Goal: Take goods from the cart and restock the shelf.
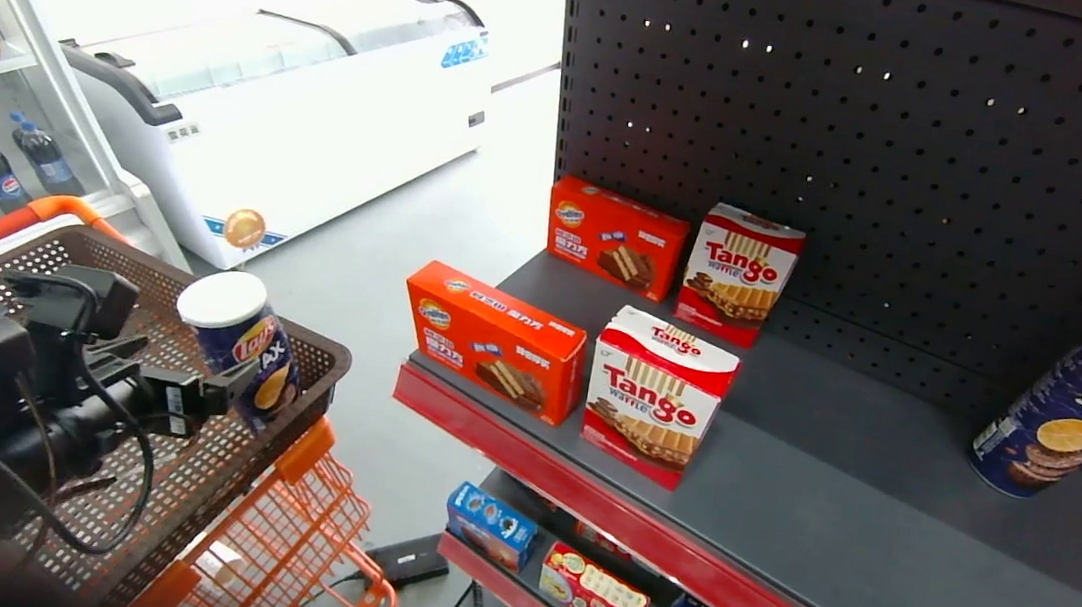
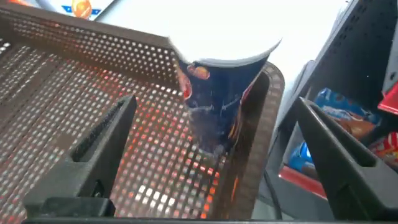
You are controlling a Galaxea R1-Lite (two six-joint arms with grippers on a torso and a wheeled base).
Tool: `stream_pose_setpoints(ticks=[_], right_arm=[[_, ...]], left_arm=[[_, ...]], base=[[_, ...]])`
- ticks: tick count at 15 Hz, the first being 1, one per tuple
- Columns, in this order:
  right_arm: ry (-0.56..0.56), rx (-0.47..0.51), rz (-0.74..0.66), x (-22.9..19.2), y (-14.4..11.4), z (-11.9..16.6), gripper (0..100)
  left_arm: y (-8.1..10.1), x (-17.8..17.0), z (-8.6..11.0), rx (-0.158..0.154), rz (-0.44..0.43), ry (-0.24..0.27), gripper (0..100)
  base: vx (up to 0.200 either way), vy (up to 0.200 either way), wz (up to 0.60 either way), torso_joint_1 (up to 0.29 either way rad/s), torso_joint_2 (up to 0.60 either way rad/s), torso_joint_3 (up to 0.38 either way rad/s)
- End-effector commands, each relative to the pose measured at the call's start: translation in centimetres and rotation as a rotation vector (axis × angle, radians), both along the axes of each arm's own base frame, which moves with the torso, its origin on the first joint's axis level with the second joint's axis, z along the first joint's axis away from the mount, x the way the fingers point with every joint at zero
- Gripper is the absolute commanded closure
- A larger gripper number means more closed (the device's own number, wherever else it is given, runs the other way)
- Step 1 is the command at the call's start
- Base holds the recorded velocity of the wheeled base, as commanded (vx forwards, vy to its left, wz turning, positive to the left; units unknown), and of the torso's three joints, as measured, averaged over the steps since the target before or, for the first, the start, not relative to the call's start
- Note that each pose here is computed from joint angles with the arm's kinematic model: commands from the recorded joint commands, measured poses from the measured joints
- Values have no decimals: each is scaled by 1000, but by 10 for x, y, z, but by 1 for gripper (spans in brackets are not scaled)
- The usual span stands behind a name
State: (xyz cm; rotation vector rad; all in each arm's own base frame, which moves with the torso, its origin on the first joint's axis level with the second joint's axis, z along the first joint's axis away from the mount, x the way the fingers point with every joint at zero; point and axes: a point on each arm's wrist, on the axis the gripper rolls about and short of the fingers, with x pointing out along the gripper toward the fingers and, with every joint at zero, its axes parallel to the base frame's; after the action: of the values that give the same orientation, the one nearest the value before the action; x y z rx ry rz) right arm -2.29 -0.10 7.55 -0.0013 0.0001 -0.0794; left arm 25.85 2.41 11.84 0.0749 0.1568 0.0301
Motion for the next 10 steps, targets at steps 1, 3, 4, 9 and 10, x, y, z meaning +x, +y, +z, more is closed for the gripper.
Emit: stream_pose_setpoints(ticks=[1,3,4,9,10], right_arm=[[0,0,0,0,0,0,0],[0,0,0,0,0,0,0],[0,0,0,0,0,0,0],[0,0,0,0,0,0,0],[0,0,0,0,0,0,0]], left_arm=[[-2,32,-31,-5,-20,48,0],[-1,53,-34,1,-22,-15,0],[-1,59,-35,2,-23,-24,0],[0,85,-47,8,-25,-77,0],[1,87,-50,8,-25,-79,0]], base=[[0,0,0,0,0,0],[0,0,0,0,0,0],[0,0,0,0,0,0],[0,0,0,0,0,0],[0,0,0,0,0,0]])
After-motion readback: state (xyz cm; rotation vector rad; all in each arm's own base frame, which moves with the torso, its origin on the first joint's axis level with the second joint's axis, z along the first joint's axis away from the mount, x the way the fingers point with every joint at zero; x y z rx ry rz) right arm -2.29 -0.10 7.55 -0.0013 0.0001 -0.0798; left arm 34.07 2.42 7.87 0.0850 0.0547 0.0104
